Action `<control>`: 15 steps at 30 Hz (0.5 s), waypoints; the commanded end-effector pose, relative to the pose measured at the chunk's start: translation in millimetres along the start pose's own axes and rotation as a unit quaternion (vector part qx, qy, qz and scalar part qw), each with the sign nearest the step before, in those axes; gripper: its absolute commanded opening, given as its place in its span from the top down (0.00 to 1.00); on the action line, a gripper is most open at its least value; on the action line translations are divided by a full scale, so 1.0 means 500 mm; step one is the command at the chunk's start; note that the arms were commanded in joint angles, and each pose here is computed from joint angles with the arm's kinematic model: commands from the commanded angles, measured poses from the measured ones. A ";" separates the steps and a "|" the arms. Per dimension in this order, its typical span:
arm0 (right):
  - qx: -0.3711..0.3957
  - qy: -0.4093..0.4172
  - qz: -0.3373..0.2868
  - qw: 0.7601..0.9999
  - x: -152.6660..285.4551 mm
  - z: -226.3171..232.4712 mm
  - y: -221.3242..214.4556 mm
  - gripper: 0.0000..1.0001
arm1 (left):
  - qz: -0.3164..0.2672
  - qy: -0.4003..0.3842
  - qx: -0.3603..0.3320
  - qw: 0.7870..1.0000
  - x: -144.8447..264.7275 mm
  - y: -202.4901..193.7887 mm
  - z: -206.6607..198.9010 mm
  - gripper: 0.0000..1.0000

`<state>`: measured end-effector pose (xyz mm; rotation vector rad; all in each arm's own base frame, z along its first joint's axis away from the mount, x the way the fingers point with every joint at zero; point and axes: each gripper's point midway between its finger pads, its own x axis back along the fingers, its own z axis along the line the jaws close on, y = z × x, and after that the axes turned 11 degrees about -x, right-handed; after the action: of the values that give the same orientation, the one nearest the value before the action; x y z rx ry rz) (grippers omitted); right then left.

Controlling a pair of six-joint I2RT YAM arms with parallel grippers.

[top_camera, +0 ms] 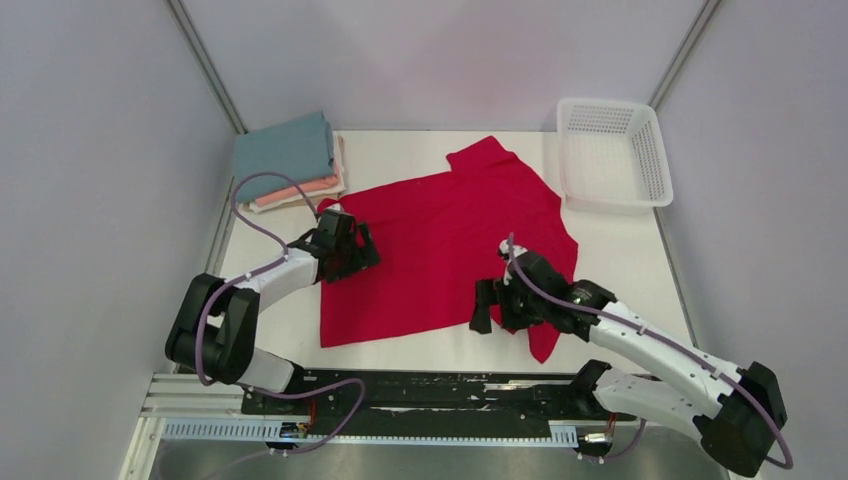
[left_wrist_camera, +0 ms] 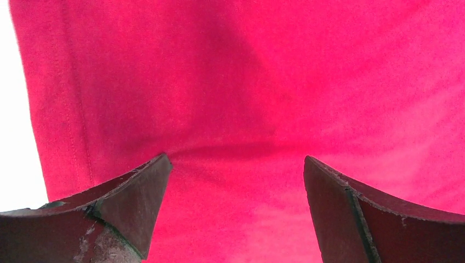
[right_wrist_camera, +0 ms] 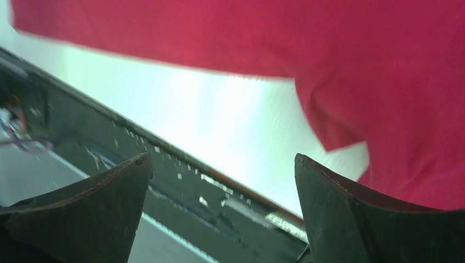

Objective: Fold and stack the t-shirts
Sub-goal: Flatten out the tshirt

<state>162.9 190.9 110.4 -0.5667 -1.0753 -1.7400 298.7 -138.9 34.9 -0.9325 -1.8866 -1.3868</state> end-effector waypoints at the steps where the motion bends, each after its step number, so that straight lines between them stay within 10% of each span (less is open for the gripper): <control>1: -0.016 -0.098 0.058 0.993 -0.016 -0.055 -0.096 0.00 | -0.016 0.079 -0.017 0.997 0.000 0.037 0.059 0.00; 15: 0.041 -0.135 0.020 0.990 -0.119 -0.065 -0.065 0.00 | -0.074 -0.020 -0.003 0.997 0.133 0.026 0.009 0.00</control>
<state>145.6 191.1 42.0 -0.8077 -1.2503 -1.5707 286.8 -124.6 83.7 -0.8661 -1.9810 -1.4714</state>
